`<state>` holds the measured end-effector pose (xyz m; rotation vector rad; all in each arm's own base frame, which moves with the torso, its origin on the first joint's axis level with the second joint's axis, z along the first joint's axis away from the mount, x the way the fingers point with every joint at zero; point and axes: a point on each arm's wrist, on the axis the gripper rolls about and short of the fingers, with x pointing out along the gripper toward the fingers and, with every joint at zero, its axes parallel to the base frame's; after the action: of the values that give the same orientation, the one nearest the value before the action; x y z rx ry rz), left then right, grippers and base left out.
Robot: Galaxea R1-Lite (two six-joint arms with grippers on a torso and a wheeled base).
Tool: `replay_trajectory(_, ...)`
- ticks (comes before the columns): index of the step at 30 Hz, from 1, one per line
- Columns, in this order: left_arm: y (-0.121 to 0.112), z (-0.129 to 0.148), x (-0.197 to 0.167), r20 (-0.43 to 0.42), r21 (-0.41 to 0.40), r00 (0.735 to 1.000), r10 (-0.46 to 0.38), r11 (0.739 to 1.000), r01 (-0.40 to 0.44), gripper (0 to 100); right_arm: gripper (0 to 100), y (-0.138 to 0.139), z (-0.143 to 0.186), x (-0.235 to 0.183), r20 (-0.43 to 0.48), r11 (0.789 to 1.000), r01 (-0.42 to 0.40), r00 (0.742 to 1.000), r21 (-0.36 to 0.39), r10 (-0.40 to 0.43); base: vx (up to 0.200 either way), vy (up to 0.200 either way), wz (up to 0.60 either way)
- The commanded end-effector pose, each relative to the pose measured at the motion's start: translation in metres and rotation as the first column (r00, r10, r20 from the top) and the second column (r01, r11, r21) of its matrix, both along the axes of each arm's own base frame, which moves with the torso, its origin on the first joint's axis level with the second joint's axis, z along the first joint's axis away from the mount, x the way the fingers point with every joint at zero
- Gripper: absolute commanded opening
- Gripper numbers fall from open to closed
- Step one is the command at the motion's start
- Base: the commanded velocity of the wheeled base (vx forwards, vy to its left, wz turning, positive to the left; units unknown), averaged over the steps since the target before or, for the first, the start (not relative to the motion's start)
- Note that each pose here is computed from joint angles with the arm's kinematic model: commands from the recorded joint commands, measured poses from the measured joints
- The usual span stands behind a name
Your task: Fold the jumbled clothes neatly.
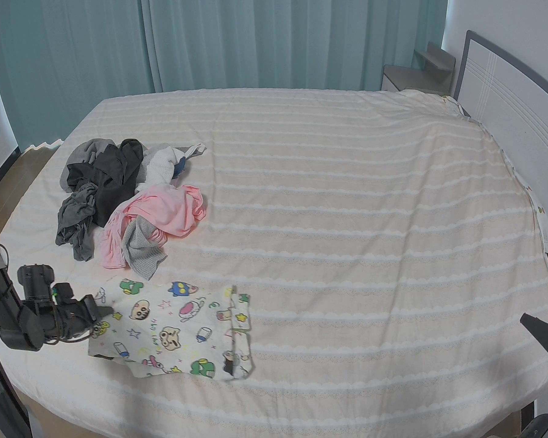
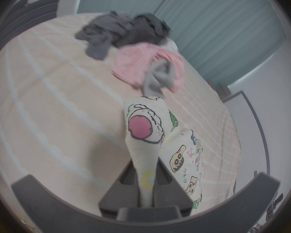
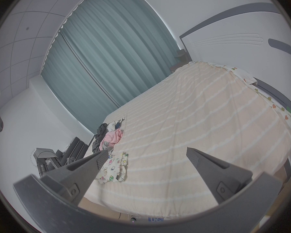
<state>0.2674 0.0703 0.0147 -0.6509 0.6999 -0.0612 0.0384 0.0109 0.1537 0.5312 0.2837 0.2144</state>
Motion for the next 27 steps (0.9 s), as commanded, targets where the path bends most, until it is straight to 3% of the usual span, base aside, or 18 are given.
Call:
replay_trajectory(1,0.077,0.010,-0.021,0.102,-0.022,0.984,0.146,0.989,-0.144,0,100,0.005,0.011,0.017,-0.047,0.999,-0.024,0.999,-0.025,0.023,0.000,0.000,0.00)
replay_trajectory(10,0.147,-0.002,-0.039,0.138,-0.053,0.943,0.303,0.953,-0.299,0,100,0.006,0.011,0.021,-0.060,0.998,-0.030,0.998,-0.053,0.026,0.000,0.000,0.00)
replay_trajectory(17,0.170,-0.019,-0.045,0.117,-0.069,0.923,0.367,0.930,-0.361,0,100,0.006,0.010,0.021,-0.060,0.998,-0.027,0.998,-0.054,0.023,0.000,0.000,0.00)
replay_trajectory(23,0.178,-0.019,-0.052,0.118,-0.069,0.911,0.394,0.919,-0.389,0,100,0.005,0.006,0.017,-0.063,0.998,-0.027,0.998,-0.054,0.023,0.000,0.000,0.00)
replay_trajectory(24,0.178,-0.019,-0.052,0.118,-0.068,0.911,0.395,0.919,-0.389,100,100,0.004,0.005,0.016,-0.061,0.998,-0.027,0.998,-0.055,0.024,0.000,0.000,0.00)
replay_trajectory(27,0.178,-0.019,-0.054,0.121,-0.056,0.910,0.396,0.918,-0.392,100,100,0.004,0.002,0.013,-0.055,0.998,-0.027,0.998,-0.055,0.024,0.000,0.000,0.00)
